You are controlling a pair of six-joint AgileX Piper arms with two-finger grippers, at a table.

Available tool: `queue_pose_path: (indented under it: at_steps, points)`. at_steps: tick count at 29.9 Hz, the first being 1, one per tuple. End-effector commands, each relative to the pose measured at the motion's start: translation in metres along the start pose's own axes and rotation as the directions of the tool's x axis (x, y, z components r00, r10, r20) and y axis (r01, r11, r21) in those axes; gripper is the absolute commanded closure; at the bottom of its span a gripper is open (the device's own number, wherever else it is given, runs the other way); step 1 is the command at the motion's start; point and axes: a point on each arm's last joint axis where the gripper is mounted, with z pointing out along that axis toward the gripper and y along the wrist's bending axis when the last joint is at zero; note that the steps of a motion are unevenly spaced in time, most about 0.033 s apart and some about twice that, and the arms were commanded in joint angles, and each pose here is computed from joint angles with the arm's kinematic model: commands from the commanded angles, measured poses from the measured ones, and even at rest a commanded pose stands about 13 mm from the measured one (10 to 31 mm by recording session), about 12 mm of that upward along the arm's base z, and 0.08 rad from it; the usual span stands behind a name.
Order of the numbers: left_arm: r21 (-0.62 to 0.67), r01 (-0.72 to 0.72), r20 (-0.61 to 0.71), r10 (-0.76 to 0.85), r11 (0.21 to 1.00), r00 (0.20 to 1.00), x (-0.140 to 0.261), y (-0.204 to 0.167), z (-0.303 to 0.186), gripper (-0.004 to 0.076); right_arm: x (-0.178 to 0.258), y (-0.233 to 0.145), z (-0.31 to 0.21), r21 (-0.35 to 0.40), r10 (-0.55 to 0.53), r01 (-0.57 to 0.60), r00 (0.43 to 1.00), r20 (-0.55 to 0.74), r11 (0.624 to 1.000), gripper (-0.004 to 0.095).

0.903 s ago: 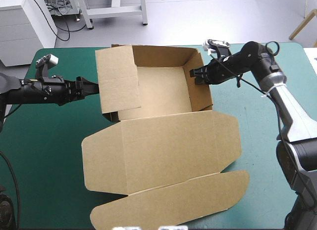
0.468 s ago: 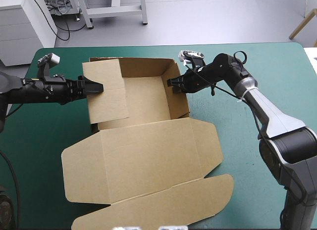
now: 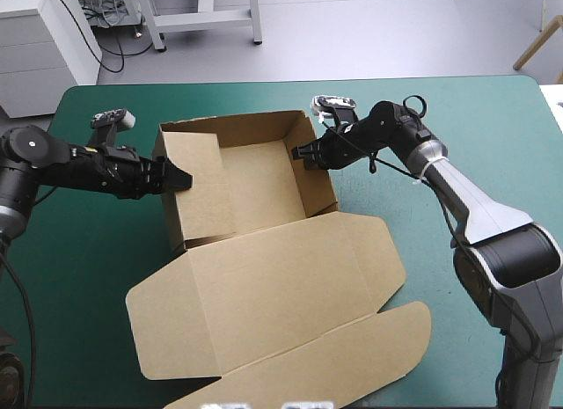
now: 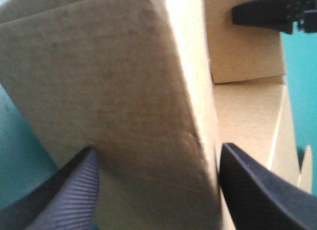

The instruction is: Fold the box

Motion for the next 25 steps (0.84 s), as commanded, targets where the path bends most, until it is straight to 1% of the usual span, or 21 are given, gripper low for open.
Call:
queue_pose_path:
  at_steps: [1, 8, 12, 14, 17, 21, 23, 25]
  points:
    - [-0.006, 0.013, 0.021, -0.013, 1.000, 1.000, 0.001, -0.024, -0.005, 0.0316, -0.015, 0.034, -0.029, -0.103, 0.032, -0.018, 0.991, 0.133, 0.995, 0.0926]
    - [-0.214, 0.074, 0.028, -0.070, 0.974, 0.997, 0.003, -0.029, 0.010, 0.0323, -0.009, 0.054, -0.020, -0.099, -0.005, 0.017, 0.993, 0.121, 0.995, 0.0926]
    - [-0.366, 0.105, 0.052, -0.092, 0.925, 0.994, 0.005, -0.028, 0.014, 0.0326, -0.007, 0.060, -0.018, -0.112, 0.023, -0.011, 0.994, 0.111, 0.994, 0.0926]
    - [-0.409, 0.110, 0.061, -0.093, 0.906, 0.994, 0.006, -0.029, 0.015, 0.0335, -0.006, 0.061, -0.018, -0.118, 0.040, -0.028, 0.995, 0.094, 0.993, 0.0926]
    - [-0.431, 0.121, 0.076, -0.098, 0.894, 0.992, 0.006, -0.031, 0.016, 0.0363, -0.004, 0.061, -0.018, -0.119, 0.040, -0.031, 0.996, 0.074, 0.992, 0.0926]
    - [-0.450, 0.187, 0.114, -0.151, 0.873, 0.982, 0.006, -0.030, 0.015, 0.0449, -0.002, 0.061, -0.018, -0.123, 0.059, -0.053, 0.997, 0.051, 0.991, 0.0926]
    - [-0.464, 0.204, 0.125, -0.164, 0.862, 0.979, 0.006, -0.029, 0.015, 0.0517, -0.001, 0.062, -0.018, -0.124, 0.060, -0.054, 0.997, 0.041, 0.991, 0.0926]
    - [-0.479, 0.197, 0.125, -0.155, 0.855, 0.980, 0.006, -0.028, 0.014, 0.0604, -0.001, 0.062, -0.018, -0.126, 0.060, -0.055, 0.998, 0.034, 0.990, 0.0926]
